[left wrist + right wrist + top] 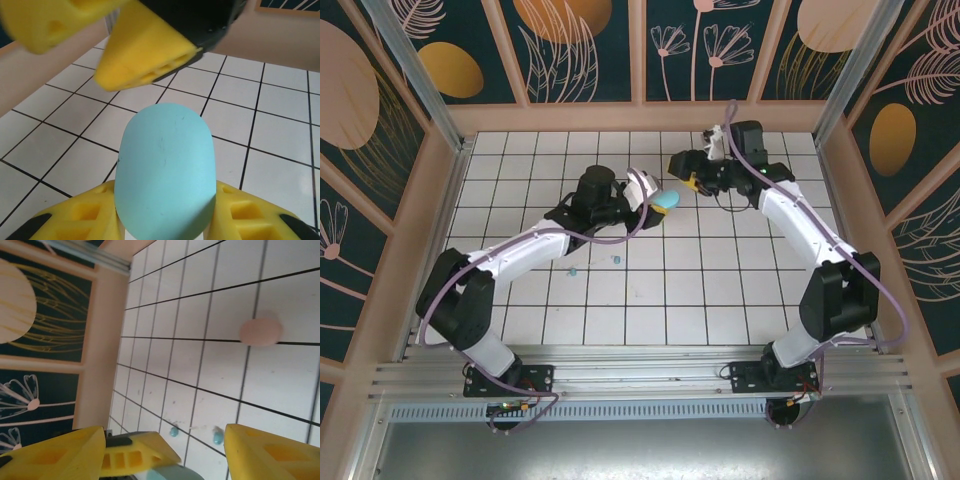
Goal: Insert the wireless bluetooth earbuds into the charging case
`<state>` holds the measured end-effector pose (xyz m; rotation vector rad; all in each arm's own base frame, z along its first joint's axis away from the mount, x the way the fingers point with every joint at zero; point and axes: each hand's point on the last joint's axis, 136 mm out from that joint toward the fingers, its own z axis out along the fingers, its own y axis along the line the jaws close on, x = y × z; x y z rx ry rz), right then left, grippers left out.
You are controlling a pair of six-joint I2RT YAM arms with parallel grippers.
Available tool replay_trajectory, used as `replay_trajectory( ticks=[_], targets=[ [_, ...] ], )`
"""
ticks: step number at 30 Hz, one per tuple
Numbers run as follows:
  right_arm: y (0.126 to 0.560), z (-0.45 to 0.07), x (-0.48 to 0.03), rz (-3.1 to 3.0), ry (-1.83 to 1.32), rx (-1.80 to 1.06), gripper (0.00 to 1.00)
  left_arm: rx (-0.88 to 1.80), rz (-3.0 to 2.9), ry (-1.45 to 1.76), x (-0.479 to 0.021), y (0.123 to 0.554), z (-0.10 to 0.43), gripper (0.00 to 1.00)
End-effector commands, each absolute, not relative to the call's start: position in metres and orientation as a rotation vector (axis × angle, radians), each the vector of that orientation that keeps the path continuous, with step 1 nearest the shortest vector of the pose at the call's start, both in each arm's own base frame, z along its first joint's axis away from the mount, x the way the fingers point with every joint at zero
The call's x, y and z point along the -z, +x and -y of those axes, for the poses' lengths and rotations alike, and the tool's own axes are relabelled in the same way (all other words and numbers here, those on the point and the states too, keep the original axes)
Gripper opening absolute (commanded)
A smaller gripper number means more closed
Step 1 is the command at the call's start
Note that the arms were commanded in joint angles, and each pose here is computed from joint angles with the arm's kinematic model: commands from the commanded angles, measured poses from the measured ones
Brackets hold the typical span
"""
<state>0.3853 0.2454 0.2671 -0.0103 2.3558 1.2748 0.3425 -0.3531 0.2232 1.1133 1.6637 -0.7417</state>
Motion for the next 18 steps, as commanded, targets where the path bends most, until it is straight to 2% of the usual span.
replay_trajectory(
  ticks=[1, 10, 18],
  targets=[
    [0.375, -0.263, -0.251, -2.444, -0.05, -1.317, 0.64, 0.75, -1.661, 1.15, -0.229, 0.334, 0.344, 0.31],
    [0.358, -0.281, -0.253, -2.492, -0.143, -1.356, 0.62, 0.71, -1.656, 1.117, -0.24, 0.343, 0.322, 0.31],
    [0.348, -0.296, -0.256, -2.494, -0.2, -1.441, 0.4, 0.689, -1.64, 1.12, -0.242, 0.344, 0.315, 0.31]
  ],
)
